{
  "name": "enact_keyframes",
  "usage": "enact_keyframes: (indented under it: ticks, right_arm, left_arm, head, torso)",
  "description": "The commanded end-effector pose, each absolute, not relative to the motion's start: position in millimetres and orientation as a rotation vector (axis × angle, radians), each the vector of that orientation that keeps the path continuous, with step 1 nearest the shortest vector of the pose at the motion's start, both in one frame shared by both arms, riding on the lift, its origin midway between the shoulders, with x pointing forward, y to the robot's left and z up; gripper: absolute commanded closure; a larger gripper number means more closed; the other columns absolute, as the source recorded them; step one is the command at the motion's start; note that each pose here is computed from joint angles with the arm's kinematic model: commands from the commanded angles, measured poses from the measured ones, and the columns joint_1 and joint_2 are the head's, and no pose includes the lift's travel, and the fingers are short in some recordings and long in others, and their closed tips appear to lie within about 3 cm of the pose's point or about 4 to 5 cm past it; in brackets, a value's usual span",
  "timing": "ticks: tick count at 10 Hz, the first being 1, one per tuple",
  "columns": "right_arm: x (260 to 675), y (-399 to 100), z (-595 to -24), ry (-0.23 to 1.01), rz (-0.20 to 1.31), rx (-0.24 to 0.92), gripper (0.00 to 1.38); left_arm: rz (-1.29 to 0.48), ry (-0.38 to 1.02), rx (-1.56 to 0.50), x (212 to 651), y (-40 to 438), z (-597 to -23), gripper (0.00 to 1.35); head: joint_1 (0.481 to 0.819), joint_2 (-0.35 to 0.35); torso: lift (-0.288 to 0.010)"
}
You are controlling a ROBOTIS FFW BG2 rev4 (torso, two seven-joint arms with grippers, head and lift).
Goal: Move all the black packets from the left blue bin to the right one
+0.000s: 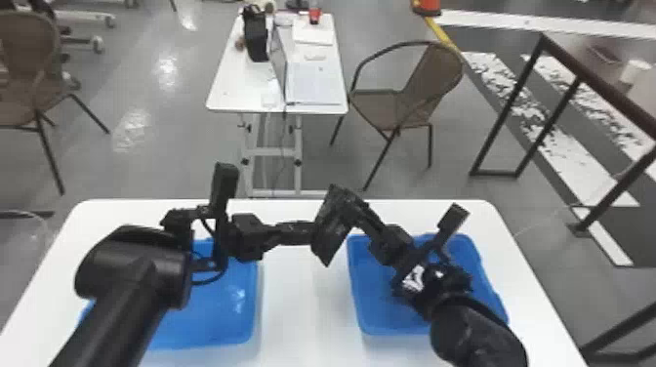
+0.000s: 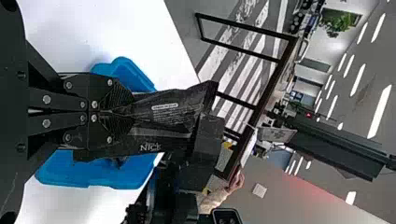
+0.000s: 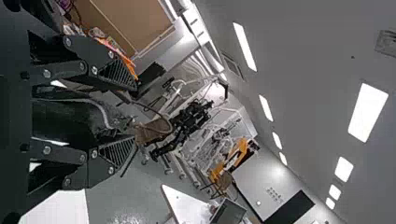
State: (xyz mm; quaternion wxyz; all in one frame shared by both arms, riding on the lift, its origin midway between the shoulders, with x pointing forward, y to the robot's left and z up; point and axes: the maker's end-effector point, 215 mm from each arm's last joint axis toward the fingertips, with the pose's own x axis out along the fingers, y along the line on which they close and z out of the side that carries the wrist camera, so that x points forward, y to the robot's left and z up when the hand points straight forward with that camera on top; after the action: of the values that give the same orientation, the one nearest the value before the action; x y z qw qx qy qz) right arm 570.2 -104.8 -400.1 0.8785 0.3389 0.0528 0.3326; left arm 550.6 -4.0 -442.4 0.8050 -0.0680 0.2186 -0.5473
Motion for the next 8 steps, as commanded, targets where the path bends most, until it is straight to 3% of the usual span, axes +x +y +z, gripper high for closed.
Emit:
enact_keyframes:
  ticks: [1,5,7,8]
  right_arm:
    - [566,-98,-404,0.119,0.709,0.71,1.28]
    - [565,-101,-401,0.079,0.711,0.727,1.28]
    - [570,-128,-407,0.068,0.652,0.752,1.28]
    - [574,-153,-410,0.062,0.611,0.738,1.28]
  left_arm:
    - [-1.165,0.459,-0.15,553,-3,-440,1.21]
    - [-1.108,0.449,-0.181,559,4,-445,1.17]
    - [-1.006,0.47,-0.295,552,28,-469,0.4]
    - [-0.95,0.473,-0.324,548,45,-477,0.12]
  head:
    - [0.695,-0.107]
    - [0.695,-0.095]
    - [0.695,-0.09]
    - [0.695,-0.09]
  torso:
    - [0.0]
    - [0.0]
    - [0.0]
    - [0.0]
